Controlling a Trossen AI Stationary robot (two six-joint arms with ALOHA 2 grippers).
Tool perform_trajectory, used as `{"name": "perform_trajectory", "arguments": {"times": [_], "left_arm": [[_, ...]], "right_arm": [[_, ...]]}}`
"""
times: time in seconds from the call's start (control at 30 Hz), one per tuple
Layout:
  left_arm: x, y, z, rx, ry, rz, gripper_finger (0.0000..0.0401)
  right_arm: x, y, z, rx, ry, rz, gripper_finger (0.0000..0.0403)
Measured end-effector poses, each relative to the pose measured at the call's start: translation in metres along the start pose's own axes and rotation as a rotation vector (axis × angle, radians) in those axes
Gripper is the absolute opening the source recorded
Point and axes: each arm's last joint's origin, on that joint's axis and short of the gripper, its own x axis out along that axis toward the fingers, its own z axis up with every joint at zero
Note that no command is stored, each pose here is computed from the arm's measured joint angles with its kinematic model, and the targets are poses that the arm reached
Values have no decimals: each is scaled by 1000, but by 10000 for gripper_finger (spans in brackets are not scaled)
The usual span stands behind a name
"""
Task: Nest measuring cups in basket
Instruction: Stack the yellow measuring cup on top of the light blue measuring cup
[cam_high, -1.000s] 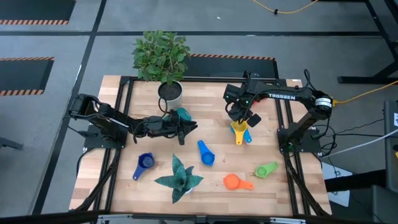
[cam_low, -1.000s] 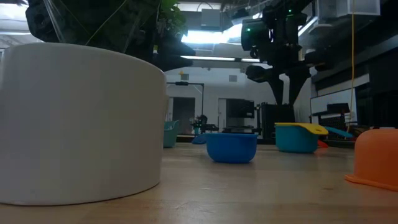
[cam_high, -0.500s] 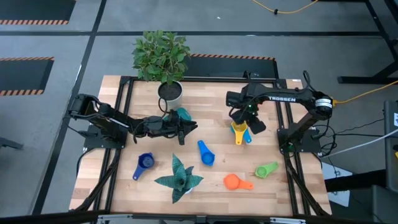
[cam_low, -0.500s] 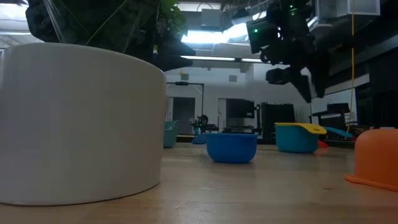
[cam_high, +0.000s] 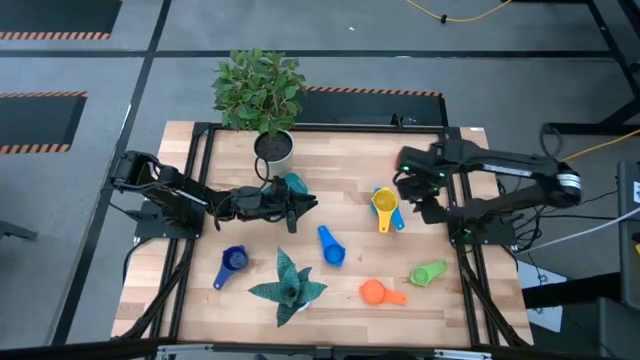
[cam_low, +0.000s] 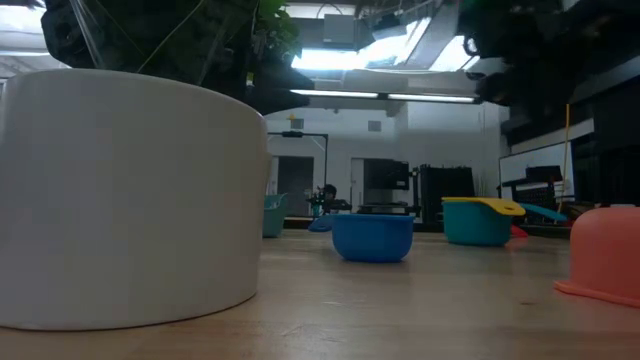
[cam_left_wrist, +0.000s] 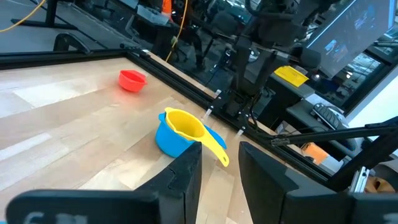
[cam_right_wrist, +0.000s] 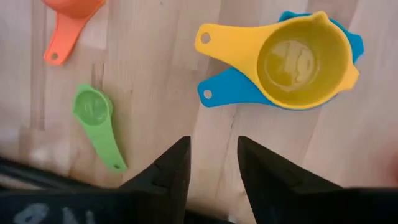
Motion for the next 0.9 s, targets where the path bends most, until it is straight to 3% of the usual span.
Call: {"name": "perform_trajectory", "arguments": {"times": [0.23, 0.5, 0.77, 0.9], "left_arm": [[0, 0, 0, 0, 0, 1, 100], [1, 2, 2, -32, -12, 6, 101], [2, 2, 4, -186, -25, 10, 99], [16, -10, 17, -191, -15, -2, 97]], "right_arm": [[6, 12, -32, 72, -149, -53, 136], [19, 9, -36, 90, -326, -106, 136], [24, 4, -39, 118, -280, -265, 136], [24, 2, -39, 127, -268, -331, 136]]}}
